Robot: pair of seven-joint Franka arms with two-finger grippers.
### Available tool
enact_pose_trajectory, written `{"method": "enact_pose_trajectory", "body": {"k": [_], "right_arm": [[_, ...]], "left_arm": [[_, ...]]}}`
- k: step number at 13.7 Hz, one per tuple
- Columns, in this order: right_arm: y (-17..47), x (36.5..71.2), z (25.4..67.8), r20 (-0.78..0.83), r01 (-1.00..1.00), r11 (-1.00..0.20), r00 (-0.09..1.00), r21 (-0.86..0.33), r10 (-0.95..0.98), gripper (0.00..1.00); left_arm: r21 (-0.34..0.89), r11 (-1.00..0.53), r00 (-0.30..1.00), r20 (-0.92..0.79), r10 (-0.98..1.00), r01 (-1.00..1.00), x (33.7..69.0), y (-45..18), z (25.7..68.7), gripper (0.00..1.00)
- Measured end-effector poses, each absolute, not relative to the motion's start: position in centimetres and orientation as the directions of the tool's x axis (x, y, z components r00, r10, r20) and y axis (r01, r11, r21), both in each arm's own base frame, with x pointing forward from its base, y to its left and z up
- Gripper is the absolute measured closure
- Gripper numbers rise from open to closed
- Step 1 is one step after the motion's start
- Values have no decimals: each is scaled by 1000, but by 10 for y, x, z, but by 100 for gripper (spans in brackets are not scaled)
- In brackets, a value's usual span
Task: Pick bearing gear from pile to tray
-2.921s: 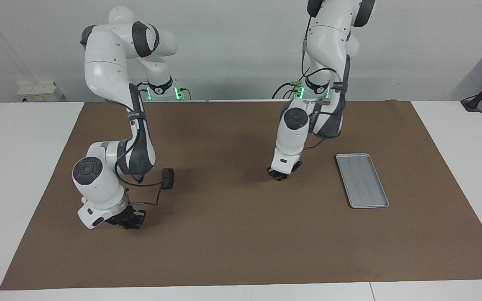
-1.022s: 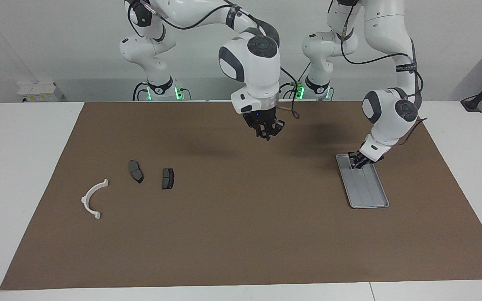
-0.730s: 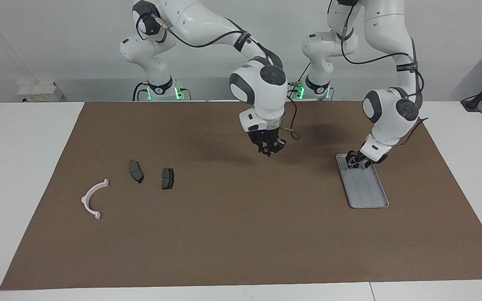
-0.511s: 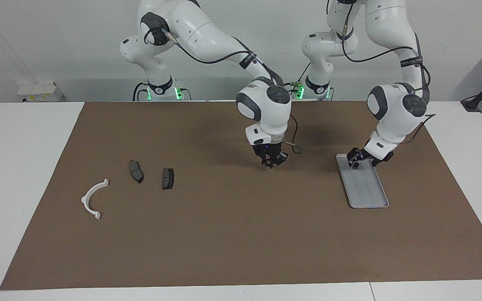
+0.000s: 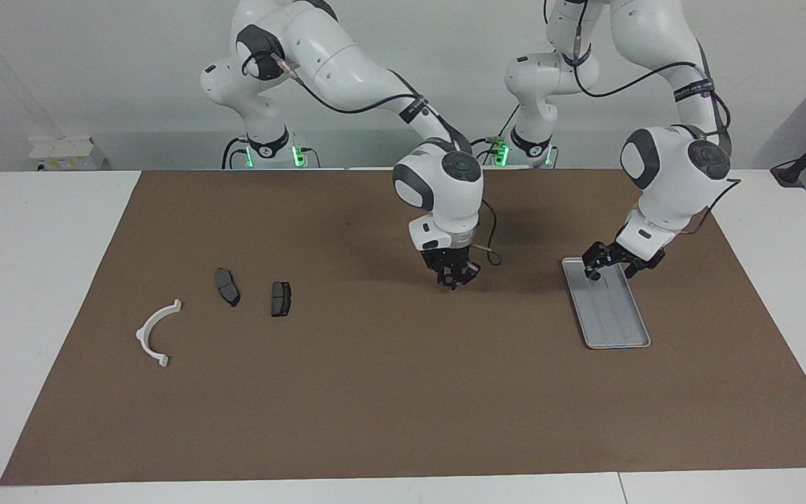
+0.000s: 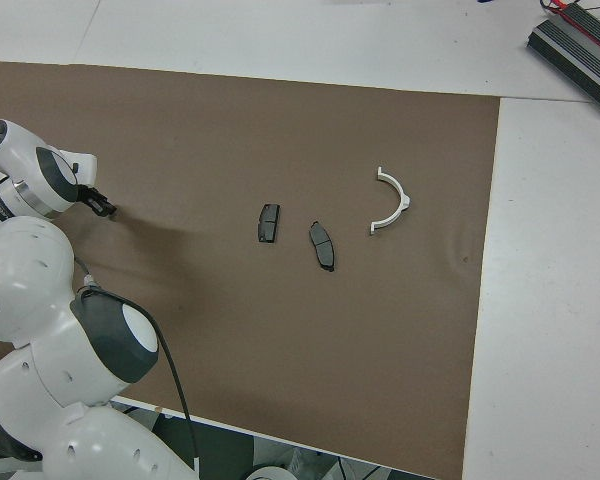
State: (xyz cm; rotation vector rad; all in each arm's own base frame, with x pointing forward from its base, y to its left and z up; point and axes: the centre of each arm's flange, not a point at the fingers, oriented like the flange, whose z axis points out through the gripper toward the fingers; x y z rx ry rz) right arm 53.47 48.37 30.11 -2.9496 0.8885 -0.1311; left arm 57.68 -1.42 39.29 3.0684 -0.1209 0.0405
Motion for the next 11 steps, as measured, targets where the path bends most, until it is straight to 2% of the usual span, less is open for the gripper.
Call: {"method": "enact_pose_trajectory", "body": {"k": [6,8,11], "right_arm": [[479,534,290,67,-549,-832,830,-80,-554,65],[474,539,294,69,-557,-828,825,-67,-561,49],[453,561,312,78,-574,-817,813,-62,-577,14]], "left_arm": [[75,-996,998,49,-38,-41,586,-37,414,0],[80,-997,998,57,15,10,589,-56,419,0],[99,-991,991,94,99,89,592,-100,422,0]]}}
